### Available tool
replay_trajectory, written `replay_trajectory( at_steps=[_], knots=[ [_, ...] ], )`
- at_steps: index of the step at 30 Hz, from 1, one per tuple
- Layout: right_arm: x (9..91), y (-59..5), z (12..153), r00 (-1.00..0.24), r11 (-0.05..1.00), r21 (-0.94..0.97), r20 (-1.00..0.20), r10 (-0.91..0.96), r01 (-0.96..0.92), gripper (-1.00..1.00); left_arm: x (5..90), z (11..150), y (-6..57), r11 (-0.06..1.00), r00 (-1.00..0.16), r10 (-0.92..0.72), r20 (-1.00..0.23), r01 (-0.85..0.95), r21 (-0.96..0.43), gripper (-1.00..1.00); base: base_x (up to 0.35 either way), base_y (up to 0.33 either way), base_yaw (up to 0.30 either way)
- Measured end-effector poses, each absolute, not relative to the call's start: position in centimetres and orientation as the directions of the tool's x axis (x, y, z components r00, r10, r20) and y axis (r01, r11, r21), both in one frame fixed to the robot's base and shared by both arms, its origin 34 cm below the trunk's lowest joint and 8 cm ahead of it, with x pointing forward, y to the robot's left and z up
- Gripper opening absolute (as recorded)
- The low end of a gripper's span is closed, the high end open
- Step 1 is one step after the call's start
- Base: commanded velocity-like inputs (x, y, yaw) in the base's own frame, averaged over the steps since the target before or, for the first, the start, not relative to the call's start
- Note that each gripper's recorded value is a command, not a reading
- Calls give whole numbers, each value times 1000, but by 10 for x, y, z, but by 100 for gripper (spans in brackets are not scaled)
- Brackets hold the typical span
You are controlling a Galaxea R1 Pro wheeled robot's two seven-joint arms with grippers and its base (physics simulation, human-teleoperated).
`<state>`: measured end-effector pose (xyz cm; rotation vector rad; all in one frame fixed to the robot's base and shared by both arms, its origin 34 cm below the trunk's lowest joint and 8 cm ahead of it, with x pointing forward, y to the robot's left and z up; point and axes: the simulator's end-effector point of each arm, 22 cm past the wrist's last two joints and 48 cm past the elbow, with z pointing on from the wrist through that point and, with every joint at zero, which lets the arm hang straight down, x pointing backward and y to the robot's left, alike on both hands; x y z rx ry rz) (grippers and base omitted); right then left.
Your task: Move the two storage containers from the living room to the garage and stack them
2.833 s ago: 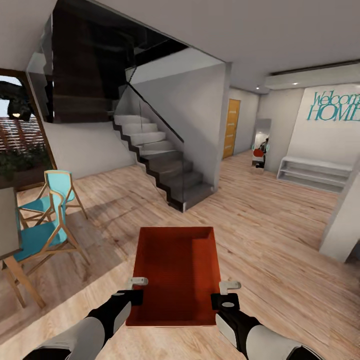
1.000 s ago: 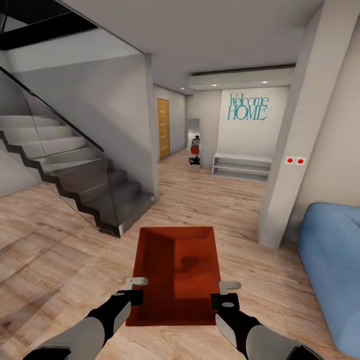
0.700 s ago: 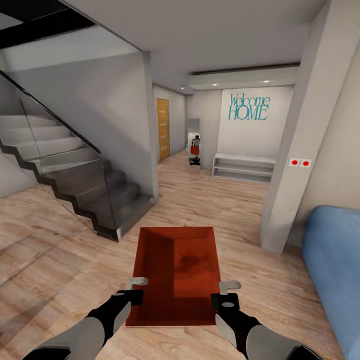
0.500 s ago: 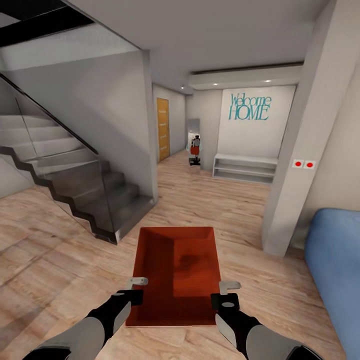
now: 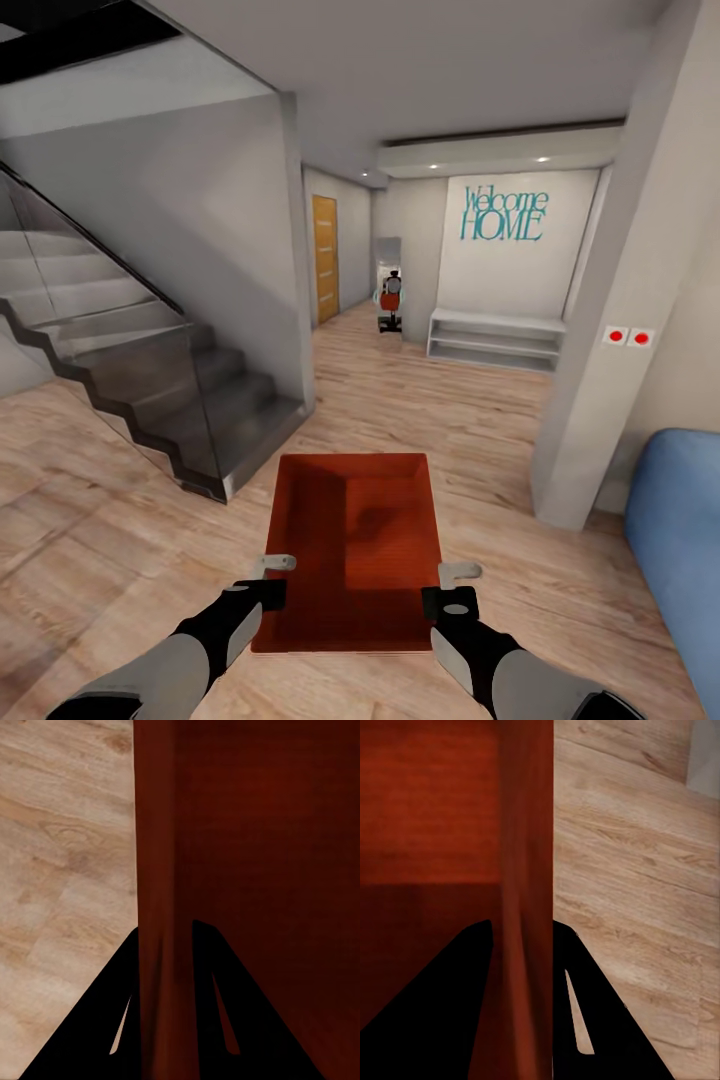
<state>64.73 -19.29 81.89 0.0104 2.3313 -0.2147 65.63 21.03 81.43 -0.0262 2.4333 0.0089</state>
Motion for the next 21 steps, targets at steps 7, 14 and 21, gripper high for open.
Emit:
replay_trajectory(
  at_steps=[7, 14, 21],
  knots=[
    [647, -193, 819, -697, 986, -152, -715, -57, 75, -100, 656, 814, 211, 1000, -759, -16, -651, -20, 0, -100, 321, 0, -122],
    [647, -193, 818, -697, 986, -152, -715, -58, 73, -100, 656, 814, 210, 1000, -760, -16, -650, -21, 0, -100, 321, 0, -237],
    [647, -193, 819, -696, 986, -152, -715, -58, 74, -100, 656, 814, 210, 1000, -759, -16, -650, -21, 0, -100, 321, 0, -185]
  ],
)
